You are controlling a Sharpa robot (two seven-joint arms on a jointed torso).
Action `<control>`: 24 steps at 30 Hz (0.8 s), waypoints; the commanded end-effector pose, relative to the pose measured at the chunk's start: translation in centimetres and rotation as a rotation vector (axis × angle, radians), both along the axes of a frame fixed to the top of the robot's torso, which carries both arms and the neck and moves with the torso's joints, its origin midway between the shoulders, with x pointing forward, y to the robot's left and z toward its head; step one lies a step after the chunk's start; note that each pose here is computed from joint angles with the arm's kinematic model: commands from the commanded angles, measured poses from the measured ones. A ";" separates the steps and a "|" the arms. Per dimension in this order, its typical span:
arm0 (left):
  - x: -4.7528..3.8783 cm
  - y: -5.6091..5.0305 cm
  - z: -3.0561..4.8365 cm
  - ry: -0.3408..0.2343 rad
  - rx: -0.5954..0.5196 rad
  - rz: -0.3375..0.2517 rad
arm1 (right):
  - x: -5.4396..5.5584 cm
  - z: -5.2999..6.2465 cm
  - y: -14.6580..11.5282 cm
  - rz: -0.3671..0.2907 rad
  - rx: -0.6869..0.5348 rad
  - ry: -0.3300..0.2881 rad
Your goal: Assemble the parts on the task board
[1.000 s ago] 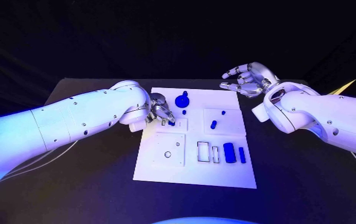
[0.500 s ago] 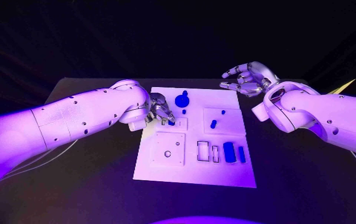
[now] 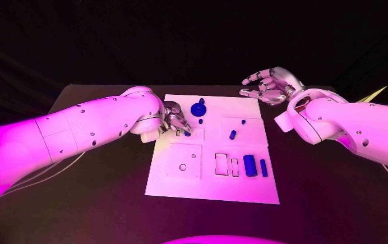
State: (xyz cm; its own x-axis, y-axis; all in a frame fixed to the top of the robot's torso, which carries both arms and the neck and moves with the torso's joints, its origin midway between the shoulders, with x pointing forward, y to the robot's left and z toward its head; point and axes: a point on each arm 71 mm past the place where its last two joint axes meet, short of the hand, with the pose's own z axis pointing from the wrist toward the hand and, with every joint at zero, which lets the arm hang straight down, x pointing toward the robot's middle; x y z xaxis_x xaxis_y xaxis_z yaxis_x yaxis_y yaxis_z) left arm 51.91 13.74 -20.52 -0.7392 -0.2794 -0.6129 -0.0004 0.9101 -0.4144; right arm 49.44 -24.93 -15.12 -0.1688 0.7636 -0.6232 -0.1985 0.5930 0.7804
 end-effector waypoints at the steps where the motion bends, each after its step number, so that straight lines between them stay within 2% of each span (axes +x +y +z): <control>1: -0.12 -0.3 -0.06 0.004 -0.006 -0.006 | 0.0 0.0 0.1 0.005 -0.001 -0.001; 24: 0.15 -0.6 -0.18 0.012 -0.002 -0.006 | 0.0 -0.1 0.0 0.005 -0.001 0.000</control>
